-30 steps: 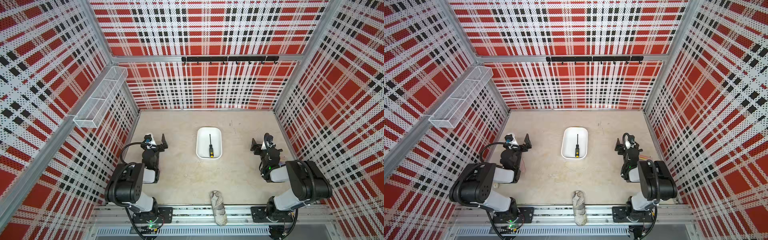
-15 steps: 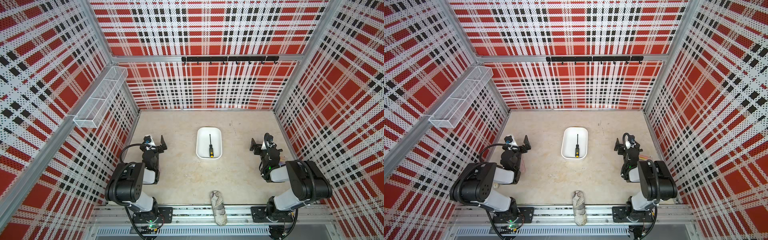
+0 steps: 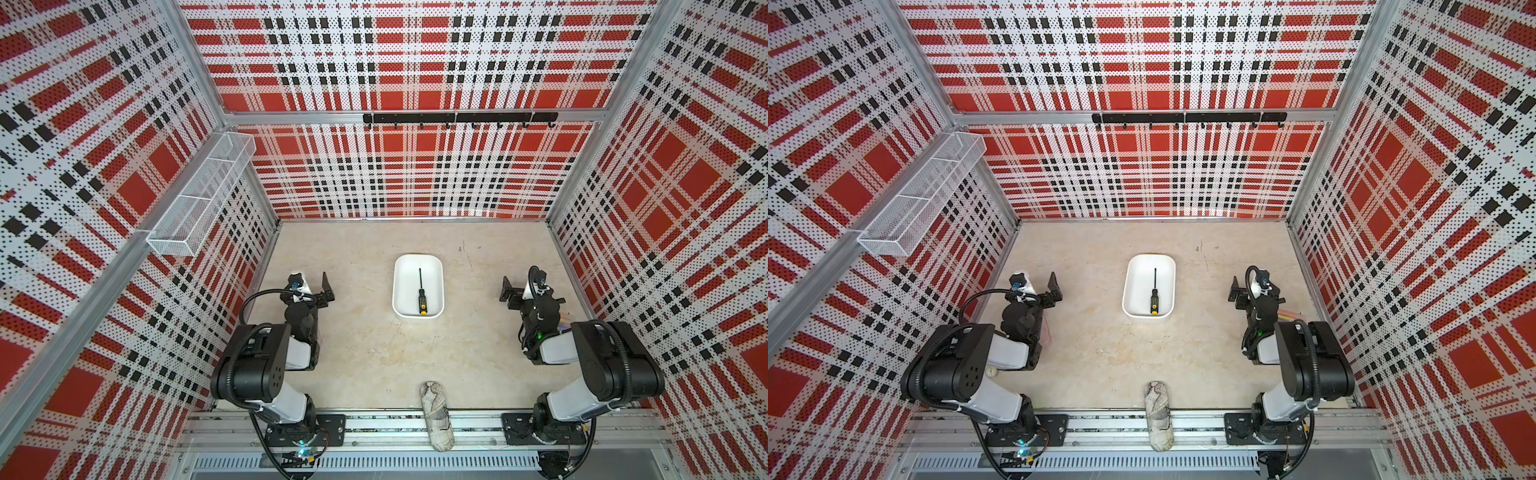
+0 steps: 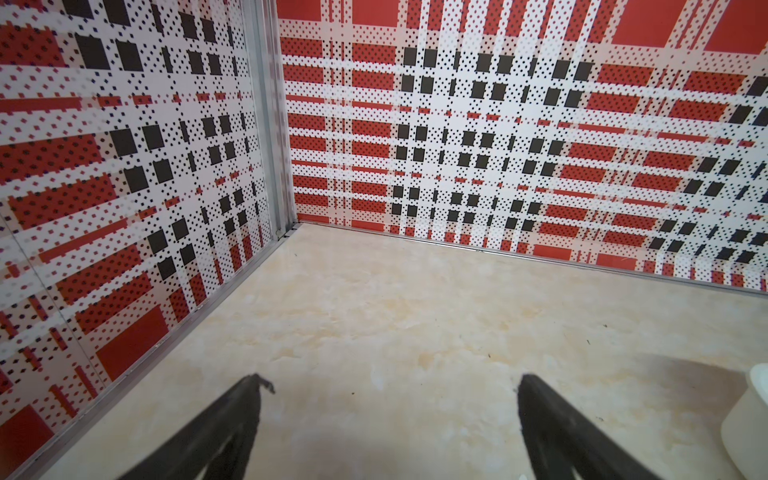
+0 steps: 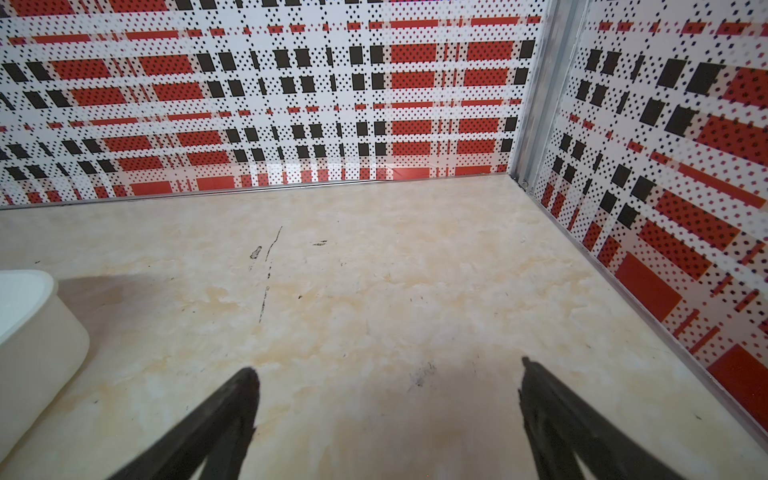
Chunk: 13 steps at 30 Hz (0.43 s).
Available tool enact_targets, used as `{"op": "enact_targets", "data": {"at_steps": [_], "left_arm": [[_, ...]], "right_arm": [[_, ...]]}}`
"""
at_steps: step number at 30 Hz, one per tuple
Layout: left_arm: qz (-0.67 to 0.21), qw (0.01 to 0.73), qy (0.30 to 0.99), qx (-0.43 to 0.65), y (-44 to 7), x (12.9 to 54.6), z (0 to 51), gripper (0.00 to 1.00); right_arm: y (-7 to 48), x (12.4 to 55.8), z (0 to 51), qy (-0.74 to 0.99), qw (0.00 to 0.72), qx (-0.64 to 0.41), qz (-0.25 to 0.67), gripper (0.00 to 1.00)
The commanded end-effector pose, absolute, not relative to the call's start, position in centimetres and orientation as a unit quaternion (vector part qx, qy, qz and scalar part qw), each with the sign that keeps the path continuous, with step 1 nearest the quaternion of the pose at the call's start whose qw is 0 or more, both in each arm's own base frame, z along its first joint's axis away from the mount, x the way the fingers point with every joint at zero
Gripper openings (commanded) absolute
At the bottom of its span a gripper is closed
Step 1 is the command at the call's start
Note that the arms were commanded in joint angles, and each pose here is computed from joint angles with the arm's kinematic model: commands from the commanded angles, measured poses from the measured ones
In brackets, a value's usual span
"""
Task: Put the screwdriver in the bin
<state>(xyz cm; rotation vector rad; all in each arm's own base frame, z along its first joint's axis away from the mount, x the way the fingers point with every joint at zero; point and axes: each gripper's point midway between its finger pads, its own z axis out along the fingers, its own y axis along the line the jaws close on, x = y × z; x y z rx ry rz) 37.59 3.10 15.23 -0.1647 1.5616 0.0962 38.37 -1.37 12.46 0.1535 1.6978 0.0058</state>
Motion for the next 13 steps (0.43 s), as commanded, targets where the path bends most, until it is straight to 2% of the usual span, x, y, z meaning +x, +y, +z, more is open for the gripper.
{"op": "enact_targets", "data": {"at_steps": [1, 13], "left_arm": [[0.044, 0.716, 0.693, -0.064, 2.85, 37.37, 15.74, 0.98], [0.044, 0.718, 0.692, -0.064, 2.84, 37.33, 15.83, 0.98]], "right_arm": [[-1.69, 38.59, 13.18, 0.739, 0.670, 0.070, -0.002, 1.00], [-1.66, 38.61, 13.09, 0.740, 0.669, 0.069, -0.003, 1.00]]}}
